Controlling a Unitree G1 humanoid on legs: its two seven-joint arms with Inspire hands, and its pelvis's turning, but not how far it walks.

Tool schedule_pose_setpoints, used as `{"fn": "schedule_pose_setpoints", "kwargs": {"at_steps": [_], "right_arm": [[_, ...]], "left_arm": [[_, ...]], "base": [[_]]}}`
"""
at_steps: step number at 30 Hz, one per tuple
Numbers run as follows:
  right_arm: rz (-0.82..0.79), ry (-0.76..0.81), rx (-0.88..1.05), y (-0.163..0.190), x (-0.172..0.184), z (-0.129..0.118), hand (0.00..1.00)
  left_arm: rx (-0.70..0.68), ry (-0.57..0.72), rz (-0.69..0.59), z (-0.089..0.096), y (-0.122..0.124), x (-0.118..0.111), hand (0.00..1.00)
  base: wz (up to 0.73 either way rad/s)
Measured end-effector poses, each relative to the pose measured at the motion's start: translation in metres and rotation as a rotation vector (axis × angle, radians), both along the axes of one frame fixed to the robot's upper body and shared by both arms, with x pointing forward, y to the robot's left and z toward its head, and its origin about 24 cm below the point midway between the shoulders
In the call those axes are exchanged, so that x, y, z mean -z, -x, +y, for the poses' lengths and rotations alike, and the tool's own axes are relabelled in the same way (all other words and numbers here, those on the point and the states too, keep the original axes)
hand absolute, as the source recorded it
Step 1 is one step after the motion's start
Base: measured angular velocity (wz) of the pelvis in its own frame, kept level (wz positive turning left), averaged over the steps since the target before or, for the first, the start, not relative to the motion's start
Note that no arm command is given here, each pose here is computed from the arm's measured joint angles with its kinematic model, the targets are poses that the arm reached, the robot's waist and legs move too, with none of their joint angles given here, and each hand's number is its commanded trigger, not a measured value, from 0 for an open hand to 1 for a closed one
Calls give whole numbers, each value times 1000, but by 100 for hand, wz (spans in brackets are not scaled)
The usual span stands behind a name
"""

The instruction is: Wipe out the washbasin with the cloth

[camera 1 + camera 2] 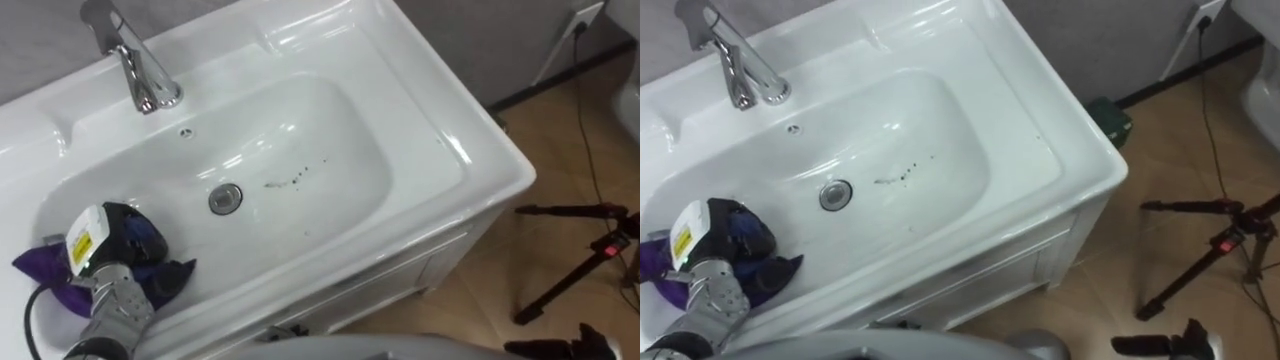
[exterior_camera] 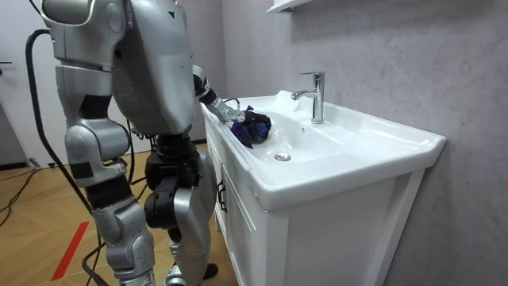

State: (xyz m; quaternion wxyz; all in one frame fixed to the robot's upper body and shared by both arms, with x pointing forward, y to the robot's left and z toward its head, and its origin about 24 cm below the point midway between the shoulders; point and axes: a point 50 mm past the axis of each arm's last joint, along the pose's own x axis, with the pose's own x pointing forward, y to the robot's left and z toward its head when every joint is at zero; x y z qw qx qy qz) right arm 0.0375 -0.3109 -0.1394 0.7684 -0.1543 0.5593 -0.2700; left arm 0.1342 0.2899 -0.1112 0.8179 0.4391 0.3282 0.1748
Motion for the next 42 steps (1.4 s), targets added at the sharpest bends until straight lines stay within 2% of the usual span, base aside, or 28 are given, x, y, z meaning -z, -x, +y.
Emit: {"fn": "schedule_pose_setpoints", "kwargs": {"at_steps": [13,18,21,27,32,36,38,42], "right_arm": [[76,-33,4,27,3,2,0],[80,-50,-11,27,4,4,0],[89,-63,-37,25,7,10,0],[78,-95,-65,15,12,24,0],[92,-113,-88,16,18,40,0],[111,-118,-114,18,19,43,0],[162,-120,-147,25,21,46,0],[206,-128,-157,34,22,49,0]], "left_arm": [[6,9,42,-1,0,1,100],[-17,15,46,0,0,2,100],[-39,41,23,-4,-10,0,100],[-61,158,-10,-28,-39,0,100],[16,242,-55,-65,-63,-2,100],[15,296,-70,-81,-73,-3,100],[-32,382,-95,-85,-83,-7,100],[-28,497,-131,-102,-100,-15,100]], "base": [[-1],[-1],[3],[5],[-13],[-20],[-11],[-15]]}}
